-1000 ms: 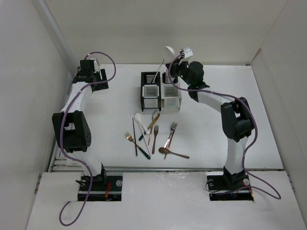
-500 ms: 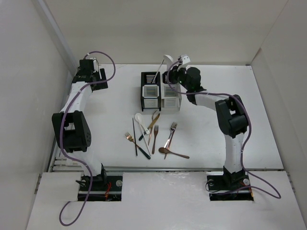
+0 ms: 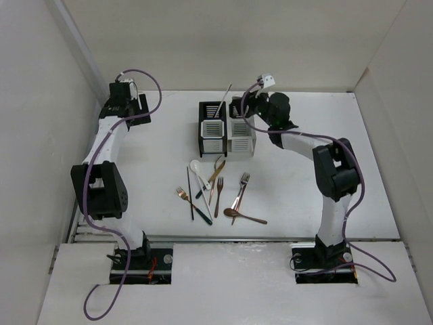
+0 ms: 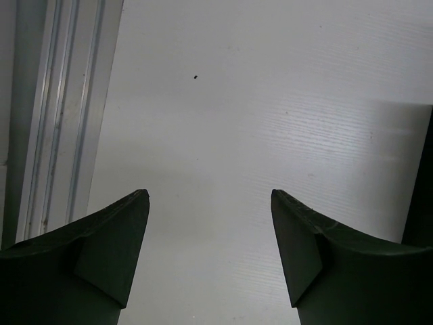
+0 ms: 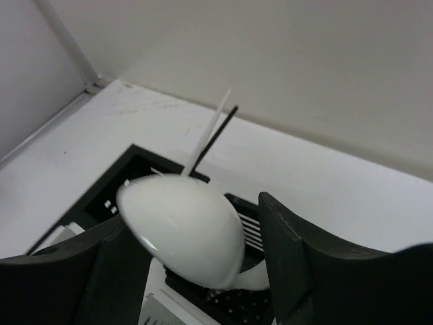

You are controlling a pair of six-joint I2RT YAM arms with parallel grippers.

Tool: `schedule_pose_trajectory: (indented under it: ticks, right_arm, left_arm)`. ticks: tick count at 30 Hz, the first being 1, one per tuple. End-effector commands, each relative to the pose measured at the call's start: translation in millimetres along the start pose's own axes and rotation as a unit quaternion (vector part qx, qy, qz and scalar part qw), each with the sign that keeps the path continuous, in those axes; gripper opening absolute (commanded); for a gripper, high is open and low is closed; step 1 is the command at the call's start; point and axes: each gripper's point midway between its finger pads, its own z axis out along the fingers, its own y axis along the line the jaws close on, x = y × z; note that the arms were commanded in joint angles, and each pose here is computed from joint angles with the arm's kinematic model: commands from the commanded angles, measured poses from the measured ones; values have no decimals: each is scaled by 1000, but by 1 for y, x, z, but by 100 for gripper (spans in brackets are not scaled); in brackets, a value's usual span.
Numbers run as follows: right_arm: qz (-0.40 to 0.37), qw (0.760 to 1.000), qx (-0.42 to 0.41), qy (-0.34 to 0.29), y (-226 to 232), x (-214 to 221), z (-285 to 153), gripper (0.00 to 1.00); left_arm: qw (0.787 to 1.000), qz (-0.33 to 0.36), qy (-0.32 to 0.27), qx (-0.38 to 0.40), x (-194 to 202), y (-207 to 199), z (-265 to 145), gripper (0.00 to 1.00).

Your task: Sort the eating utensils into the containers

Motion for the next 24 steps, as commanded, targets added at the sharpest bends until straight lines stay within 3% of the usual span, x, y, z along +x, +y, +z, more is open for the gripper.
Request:
schedule_pose_trajectory:
  ticks: [1, 7, 15, 18, 20, 24]
  right_arm:
    - [-16, 997, 23, -75, 4, -77, -15, 66]
    - [-5, 985, 153, -76, -35, -110, -40, 72]
    - [-53, 990, 114, -60, 0, -132, -69, 73]
    - [-89, 994, 68, -3, 41, -118, -72, 82]
    - [-104, 992, 24, 70, 66, -87, -79, 91]
    - [-120, 973, -45, 193, 135, -18, -93, 91]
  left_arm:
    - [999, -2, -46, -6, -24, 6, -34, 70]
    - [998, -4, -69, 1, -35, 5, -50, 70]
    - [997, -5, -83, 2, -37, 6, -63, 70]
    - [996, -2, -93, -2, -41, 8, -70, 70]
    - [995, -2, -99, -1, -44, 8, -75, 70]
    - [994, -5, -111, -11, -47, 13, -86, 70]
